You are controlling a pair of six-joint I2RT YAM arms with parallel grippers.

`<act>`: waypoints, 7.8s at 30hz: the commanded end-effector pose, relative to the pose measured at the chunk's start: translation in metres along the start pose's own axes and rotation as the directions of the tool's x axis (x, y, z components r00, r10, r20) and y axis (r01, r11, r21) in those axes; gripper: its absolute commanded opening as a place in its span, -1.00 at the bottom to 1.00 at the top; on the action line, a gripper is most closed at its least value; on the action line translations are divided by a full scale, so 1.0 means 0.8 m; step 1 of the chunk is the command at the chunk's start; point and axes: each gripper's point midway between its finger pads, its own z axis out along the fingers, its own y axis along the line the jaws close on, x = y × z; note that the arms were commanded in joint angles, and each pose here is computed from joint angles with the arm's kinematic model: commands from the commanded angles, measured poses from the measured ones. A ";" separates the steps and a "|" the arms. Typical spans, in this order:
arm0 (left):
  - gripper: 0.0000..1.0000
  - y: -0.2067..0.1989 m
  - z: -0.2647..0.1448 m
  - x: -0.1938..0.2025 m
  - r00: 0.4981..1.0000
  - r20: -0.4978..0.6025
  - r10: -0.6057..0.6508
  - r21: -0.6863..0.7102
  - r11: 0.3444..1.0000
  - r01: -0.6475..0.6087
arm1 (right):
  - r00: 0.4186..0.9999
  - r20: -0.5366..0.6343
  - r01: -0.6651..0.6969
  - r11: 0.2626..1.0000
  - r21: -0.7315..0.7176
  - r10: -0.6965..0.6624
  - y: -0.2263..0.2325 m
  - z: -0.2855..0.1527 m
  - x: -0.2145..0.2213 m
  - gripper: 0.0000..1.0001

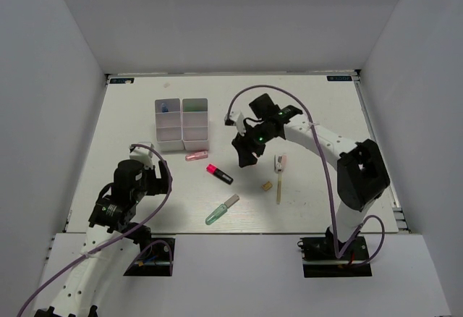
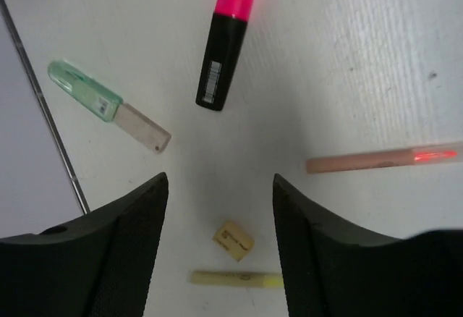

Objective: Sort the stationery into containers
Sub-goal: Pick up the pen from the center of the board, then place the pen in the storage box, then move the stationery to the center of the board.

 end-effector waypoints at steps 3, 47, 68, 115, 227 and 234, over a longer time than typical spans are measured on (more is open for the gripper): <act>0.89 0.000 0.001 0.000 1.000 0.005 -0.004 0.002 1.000 0.004 | 0.991 -0.130 0.003 0.997 0.077 0.007 -0.001 0.018 0.017 -0.10; 0.89 0.000 -0.004 -0.005 0.999 0.033 -0.003 0.005 1.000 0.003 | 0.893 -0.430 0.234 0.951 0.200 -0.130 -0.015 0.183 0.074 0.17; 0.89 0.005 -0.006 -0.007 0.998 0.056 -0.010 -0.016 1.000 0.011 | 0.878 -0.077 0.479 0.859 0.184 -0.473 0.043 0.066 -0.099 -1.00; 0.89 0.007 -0.003 -0.004 0.999 0.037 -0.001 -0.023 1.000 0.002 | 0.469 0.534 0.486 0.711 0.509 -0.703 -0.147 0.080 -0.336 -1.00; -1.00 -0.170 0.225 0.047 0.996 -0.052 0.069 -0.076 0.994 -0.073 | 0.912 0.406 -0.217 0.910 0.355 0.059 -0.005 -0.142 0.060 -1.00; -0.98 -0.187 0.203 0.052 0.992 -0.058 0.115 -0.024 0.993 -0.117 | 0.911 0.408 -0.218 0.913 0.345 0.063 -0.003 -0.140 0.059 -1.00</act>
